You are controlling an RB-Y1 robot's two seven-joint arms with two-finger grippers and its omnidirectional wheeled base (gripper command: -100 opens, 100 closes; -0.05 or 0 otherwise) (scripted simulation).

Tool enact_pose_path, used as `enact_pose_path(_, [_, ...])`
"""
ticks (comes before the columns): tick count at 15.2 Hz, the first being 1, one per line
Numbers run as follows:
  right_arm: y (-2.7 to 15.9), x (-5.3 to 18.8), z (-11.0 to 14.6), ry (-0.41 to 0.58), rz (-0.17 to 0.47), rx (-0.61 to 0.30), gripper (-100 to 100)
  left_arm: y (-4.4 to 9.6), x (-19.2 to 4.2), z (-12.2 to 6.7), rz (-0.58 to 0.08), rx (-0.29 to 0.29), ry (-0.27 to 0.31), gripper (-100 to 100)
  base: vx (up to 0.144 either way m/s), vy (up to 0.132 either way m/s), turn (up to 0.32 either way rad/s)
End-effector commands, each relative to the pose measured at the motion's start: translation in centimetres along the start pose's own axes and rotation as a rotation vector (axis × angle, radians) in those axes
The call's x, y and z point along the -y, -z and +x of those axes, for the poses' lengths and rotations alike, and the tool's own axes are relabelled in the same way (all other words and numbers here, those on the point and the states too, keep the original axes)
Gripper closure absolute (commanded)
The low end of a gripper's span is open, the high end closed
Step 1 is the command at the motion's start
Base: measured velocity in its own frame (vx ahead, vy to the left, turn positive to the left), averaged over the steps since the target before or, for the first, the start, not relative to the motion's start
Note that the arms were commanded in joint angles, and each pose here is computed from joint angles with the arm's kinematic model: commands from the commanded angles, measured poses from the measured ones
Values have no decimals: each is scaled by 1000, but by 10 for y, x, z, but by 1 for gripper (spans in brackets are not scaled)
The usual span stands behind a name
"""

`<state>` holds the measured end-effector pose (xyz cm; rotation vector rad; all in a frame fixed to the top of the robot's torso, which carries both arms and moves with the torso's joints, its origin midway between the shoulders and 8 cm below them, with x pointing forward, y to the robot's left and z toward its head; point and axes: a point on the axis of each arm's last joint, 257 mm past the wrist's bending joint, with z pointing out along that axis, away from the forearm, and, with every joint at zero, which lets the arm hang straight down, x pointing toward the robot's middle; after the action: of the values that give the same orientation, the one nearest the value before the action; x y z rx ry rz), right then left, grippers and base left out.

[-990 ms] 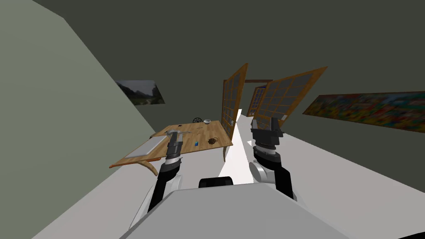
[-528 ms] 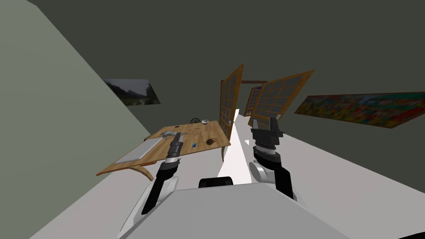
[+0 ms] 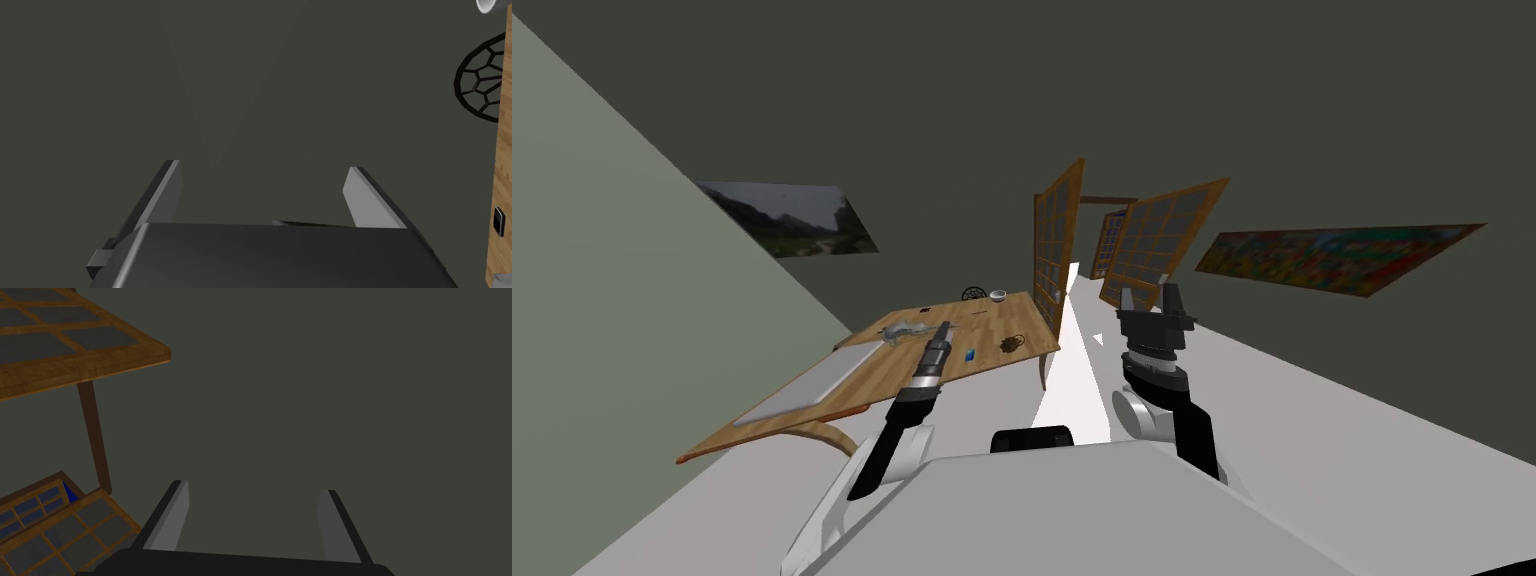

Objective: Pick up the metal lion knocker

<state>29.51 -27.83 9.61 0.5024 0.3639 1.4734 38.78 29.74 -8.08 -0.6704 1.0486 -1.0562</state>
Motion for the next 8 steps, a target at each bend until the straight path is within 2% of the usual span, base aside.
enact_pose_path(1, [0,0,0,0,0,0,0,-1,-20,-4,-60,-7,-12,-100,21,-38,-164])
enact_pose_path(4, [0,0,0,0,0,0,0,0,-41,-8,-130,-9,-19,-100,30,-40,-156])
enact_pose_path(5, [0,0,0,0,0,0,0,0,-42,-8,-133,-9,-19,-100,26,-26,-29])
enact_pose_path(6, [0,0,0,0,0,0,0,1,-55,-13,-170,-8,-24,-100,30,-36,-105])
enact_pose_path(8, [0,0,0,0,0,0,0,2,-59,-13,-189,-8,-24,-100,28,-31,-95])
